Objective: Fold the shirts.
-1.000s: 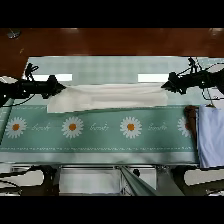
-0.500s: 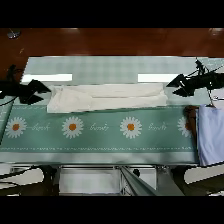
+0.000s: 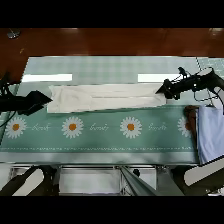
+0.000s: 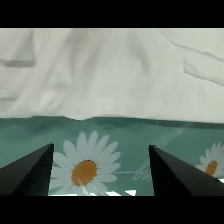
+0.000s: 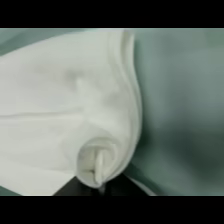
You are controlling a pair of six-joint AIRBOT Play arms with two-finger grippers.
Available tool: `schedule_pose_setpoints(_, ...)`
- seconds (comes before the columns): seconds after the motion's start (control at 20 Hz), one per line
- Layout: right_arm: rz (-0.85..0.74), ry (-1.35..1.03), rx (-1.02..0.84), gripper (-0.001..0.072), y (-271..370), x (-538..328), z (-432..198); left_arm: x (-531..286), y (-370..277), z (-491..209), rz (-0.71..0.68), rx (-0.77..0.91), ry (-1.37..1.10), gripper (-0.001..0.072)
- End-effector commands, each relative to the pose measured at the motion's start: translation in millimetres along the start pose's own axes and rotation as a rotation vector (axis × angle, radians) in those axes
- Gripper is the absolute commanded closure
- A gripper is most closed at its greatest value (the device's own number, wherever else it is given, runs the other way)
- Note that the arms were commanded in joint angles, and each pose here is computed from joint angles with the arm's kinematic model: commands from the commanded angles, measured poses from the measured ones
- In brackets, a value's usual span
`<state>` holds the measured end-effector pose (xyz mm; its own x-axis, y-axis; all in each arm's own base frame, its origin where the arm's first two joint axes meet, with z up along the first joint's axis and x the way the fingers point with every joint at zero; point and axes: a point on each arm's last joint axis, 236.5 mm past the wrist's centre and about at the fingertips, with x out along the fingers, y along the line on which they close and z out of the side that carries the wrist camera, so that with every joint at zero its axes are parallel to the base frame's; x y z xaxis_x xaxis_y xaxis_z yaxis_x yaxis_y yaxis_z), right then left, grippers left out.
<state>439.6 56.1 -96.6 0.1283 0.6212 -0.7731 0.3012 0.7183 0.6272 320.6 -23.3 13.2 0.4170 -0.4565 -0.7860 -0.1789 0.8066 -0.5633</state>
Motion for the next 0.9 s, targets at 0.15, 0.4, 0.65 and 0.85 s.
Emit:
schedule_pose_setpoints(0.15,0.028,-0.056,-0.153,0.0683,55,-38,-1,21,-73,-30,-0.138,0.14,0.037,0.0673)
schedule_pose_setpoints(0.4,-0.134,-0.181,-0.317,0.0683,66,-114,-26,37,-159,-56,-0.28,0.481,0.012,0.0674)
schedule_pose_setpoints(0.65,-0.192,-0.253,-0.373,0.0682,69,-153,-105,84,-245,-56,-0.313,0.648,-0.191,0.0675)
schedule_pose_setpoints(0.85,-0.185,-0.287,-0.374,0.0682,68,-163,-166,162,-286,-88,-0.328,0.701,-0.029,0.0675)
